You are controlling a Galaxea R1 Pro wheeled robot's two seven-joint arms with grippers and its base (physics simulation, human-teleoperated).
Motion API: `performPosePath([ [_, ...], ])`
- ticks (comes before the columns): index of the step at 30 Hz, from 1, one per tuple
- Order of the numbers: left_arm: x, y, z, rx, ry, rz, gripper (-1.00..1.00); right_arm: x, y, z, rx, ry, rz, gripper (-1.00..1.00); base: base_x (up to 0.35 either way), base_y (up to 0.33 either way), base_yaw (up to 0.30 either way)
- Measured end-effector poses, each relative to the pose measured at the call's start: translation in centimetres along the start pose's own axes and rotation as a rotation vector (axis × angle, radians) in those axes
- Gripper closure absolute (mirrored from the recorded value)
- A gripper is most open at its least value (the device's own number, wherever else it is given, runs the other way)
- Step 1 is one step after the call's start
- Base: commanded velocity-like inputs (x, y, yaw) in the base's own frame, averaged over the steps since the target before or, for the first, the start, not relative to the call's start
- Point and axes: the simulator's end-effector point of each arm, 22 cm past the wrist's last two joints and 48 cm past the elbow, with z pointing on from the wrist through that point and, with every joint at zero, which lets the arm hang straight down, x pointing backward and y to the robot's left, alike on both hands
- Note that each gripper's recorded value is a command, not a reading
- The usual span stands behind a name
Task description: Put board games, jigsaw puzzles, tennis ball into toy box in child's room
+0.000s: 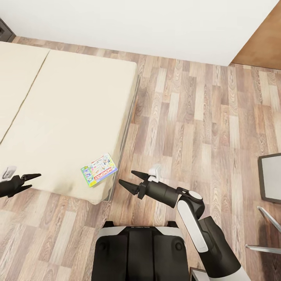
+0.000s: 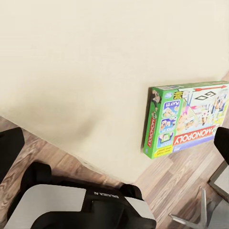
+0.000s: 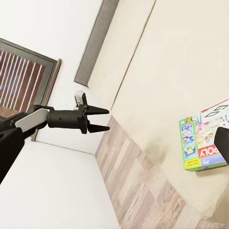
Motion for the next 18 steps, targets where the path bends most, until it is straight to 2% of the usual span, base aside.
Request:
performPosePath([
  [18,-0.05,0.03,-0.06,-0.001,-0.001,0.000,-1.00,0.00,0.02,0.00,-0.001,0.000,0.000,-1.00,-0.022,0.034,0.000],
])
